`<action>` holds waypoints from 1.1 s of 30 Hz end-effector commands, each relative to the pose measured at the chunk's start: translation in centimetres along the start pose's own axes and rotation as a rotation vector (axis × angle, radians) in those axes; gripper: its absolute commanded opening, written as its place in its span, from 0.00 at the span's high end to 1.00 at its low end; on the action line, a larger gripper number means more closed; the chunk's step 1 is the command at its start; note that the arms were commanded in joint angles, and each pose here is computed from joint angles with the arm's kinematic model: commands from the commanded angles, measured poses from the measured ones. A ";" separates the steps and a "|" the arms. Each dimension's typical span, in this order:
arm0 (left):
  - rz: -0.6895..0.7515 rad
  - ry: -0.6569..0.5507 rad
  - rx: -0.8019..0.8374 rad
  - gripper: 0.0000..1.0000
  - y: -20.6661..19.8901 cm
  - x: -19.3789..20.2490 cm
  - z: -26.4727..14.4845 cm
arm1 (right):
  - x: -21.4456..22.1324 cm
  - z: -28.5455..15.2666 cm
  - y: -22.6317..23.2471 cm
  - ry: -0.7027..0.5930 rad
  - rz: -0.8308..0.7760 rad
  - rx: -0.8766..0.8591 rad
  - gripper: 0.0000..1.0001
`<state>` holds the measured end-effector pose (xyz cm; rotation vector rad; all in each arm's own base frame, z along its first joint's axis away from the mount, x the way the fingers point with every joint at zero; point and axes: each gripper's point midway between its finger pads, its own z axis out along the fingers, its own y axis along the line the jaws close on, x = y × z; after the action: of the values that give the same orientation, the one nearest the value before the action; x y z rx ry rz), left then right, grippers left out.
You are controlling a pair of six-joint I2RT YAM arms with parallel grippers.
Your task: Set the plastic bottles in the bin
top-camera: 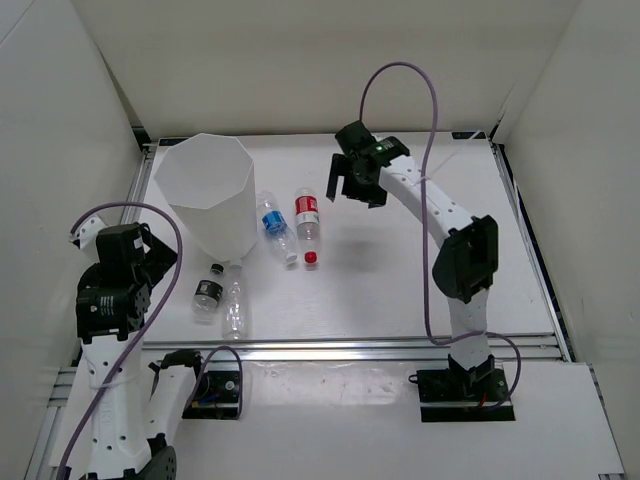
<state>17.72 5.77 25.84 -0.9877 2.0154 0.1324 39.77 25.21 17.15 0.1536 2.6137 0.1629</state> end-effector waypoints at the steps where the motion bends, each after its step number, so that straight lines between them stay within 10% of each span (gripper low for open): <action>1: 0.049 -0.022 0.014 0.00 -0.6 -0.5 0.4 | 0.9 1.2 3.0 0.117 -0.091 -0.159 0.00; 14: 0.139 -0.005 -0.096 0.00 1.1 0.7 2.1 | 0.5 6.1 11.4 0.170 -0.156 -0.515 0.00; 29: 0.199 0.031 -0.202 0.00 1.8 0.1 2.8 | 5.8 14.9 10.4 0.348 -0.115 -0.473 0.00; 33: 0.205 0.025 -0.223 0.00 2.2 0.0 2.7 | 4.6 14.3 9.7 0.340 -0.053 -0.465 0.36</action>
<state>18.49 7.68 22.41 -0.9235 2.1848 0.4151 43.39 37.19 3.90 -0.1713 2.8137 0.8160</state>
